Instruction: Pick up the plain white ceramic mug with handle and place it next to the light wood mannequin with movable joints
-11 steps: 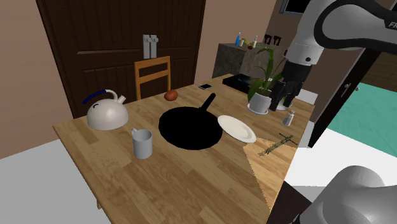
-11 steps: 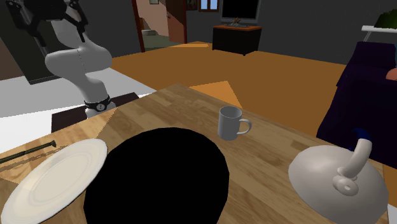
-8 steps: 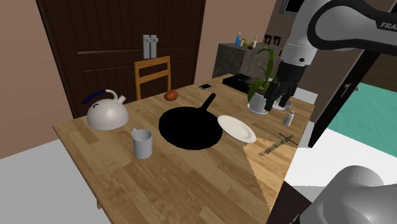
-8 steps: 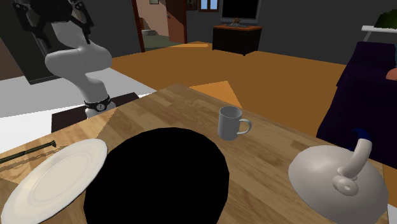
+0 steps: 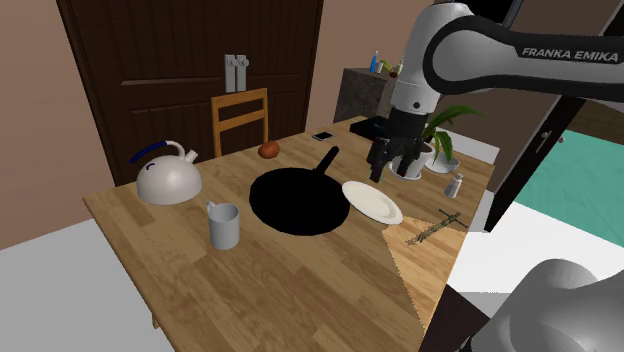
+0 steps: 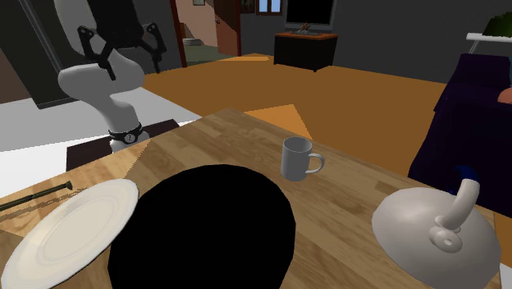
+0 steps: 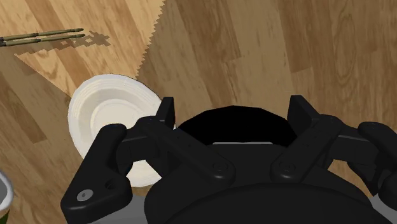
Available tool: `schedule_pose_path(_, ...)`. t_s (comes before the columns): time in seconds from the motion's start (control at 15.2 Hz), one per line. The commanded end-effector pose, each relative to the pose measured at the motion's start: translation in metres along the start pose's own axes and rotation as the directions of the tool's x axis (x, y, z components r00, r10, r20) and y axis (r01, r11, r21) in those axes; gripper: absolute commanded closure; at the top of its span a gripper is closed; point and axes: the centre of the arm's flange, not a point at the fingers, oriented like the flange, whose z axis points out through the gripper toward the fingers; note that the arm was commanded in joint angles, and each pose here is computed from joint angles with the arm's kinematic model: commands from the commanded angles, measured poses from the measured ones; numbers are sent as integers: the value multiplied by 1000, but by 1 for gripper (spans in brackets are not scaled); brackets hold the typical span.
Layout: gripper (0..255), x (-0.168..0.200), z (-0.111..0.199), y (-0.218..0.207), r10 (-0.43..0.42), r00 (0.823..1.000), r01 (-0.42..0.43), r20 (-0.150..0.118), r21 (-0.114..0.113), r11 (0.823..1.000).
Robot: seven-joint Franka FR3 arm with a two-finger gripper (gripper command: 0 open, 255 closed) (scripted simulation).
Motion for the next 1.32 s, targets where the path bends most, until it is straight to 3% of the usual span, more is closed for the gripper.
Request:
schedule_pose_path(0.0,0,15,14,-21,9,1000,-9,2,1,1000)
schedule_pose_path(1.25,0,160,108,-204,86,996,-86,28,7,996)
